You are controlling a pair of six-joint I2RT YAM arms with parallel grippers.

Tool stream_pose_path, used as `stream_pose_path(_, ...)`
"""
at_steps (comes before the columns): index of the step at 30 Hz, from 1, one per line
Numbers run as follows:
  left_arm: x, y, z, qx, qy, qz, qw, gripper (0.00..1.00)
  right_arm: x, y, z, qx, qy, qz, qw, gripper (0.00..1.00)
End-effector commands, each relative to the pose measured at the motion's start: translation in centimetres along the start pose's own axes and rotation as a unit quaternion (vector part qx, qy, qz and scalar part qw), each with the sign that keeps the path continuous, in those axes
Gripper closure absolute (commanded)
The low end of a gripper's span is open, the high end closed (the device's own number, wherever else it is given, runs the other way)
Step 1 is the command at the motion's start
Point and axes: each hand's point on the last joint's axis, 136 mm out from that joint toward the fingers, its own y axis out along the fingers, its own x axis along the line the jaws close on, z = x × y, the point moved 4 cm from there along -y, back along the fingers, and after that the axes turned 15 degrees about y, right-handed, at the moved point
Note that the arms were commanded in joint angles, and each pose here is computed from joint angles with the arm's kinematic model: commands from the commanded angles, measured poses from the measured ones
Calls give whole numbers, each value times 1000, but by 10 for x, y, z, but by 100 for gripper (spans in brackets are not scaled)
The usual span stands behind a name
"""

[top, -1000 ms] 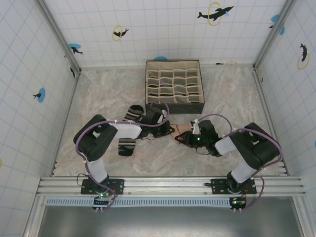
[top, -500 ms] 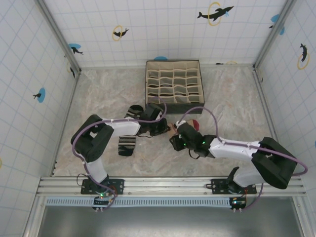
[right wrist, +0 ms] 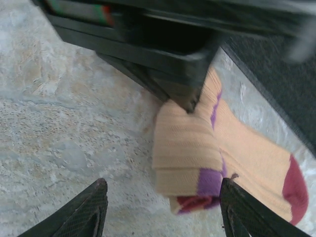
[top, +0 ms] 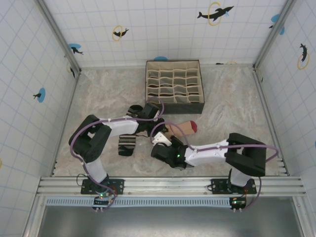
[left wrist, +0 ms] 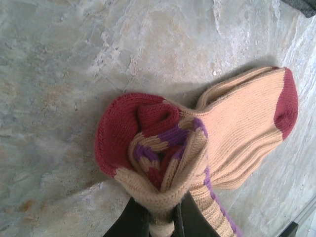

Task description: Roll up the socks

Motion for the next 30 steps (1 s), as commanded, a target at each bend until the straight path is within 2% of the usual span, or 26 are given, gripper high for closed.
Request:
stream_pose_path(1,10,-4,12,33,-18,-19,999,100,-4,6,-8,-12,-46,58,997,39)
stream_pose_path(9,12,-5,16,43,-20,-18,999,100,1,29,13,18,-83,80,993,45)
stream_pose_path(12,14,-5,18,43,-22,-21,999,100,1,34,19,26,-76,79,994,52)
stream_pose_path(14,14,-6,18,41,-23,-23,999,100,-1,37,22,30,-64,75,995,62)
stream_pose_path(15,14,-6,18,40,-23,-22,999,98,-2,38,24,34,-55,71,995,71)
stream_pose_path(17,14,-7,18,36,-24,-20,999,86,-4,40,29,41,-39,62,996,87)
stream_pose_path(19,14,-9,17,29,-27,-18,999,66,-6,41,35,49,-25,50,997,99)
stream_pose_path(22,11,-15,12,9,-29,-8,1000,44,-8,43,47,64,0,25,998,100)
stream_pose_path(25,6,-23,4,-14,-27,3,1000,36,-11,42,57,75,33,-5,997,100)
stream_pose_path(30,6,-38,-7,-62,-25,-1,998,28,-16,41,70,97,100,-60,988,100)
